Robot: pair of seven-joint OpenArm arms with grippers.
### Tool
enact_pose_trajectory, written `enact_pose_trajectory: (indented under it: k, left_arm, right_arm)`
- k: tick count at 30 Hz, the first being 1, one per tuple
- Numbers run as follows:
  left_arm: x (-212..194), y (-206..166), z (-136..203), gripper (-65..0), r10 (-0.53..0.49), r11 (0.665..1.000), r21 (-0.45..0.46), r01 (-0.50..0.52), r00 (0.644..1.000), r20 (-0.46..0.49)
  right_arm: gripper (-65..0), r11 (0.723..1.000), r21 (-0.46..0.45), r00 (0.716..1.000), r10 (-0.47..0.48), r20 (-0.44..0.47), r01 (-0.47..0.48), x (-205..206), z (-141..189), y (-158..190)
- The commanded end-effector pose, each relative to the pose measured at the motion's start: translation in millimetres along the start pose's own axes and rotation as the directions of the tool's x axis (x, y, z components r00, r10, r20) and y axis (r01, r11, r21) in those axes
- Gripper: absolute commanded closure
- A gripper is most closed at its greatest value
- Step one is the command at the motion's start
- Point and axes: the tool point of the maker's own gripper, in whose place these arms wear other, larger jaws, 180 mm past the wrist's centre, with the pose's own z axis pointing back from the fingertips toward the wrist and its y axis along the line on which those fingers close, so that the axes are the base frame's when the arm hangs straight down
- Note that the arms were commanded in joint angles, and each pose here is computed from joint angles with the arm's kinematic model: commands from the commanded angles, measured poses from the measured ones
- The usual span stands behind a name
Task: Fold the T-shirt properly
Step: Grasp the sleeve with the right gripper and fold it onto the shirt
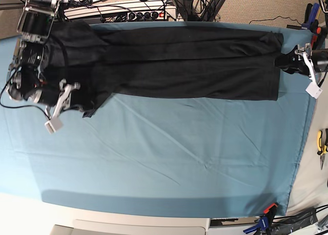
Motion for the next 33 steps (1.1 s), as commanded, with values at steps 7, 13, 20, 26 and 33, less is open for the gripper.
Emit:
enact_pose_trajectory:
  k: [7,13,20,26,33]
  left_arm:
    - [14,-1,10,-30.9,-0.035,0.999,0.006,0.034,0.999,0.031]
    - [14,-1,10,-30.9,-0.035,0.999,0.006,0.034,0.999,0.031]
    - [14,-1,10,-30.9,-0.035,0.999,0.006,0.035,0.999,0.031]
    - [14,-1,10,-30.9,-0.035,0.999,0.006,0.035,0.999,0.032]
    - [14,-1,10,-30.9,-0.035,0.999,0.006,0.035,0.999,0.032]
  right_arm:
    - [0.0,0.997,0.019,0.997,0.075,-0.03,-0.075,-21,11,31]
    - [0.0,0.992,0.061,0.989,0.117,-0.093,-0.112,-52,16,65]
    - [0.0,0.986,0.107,0.977,0.143,-0.161,-0.126,-85,24,99]
    - [0.0,0.989,0.109,0.972,0.125,-0.198,-0.104,-100,26,102]
    - [0.0,0.99,0.07,0.963,0.136,-0.233,-0.123,-106,27,94]
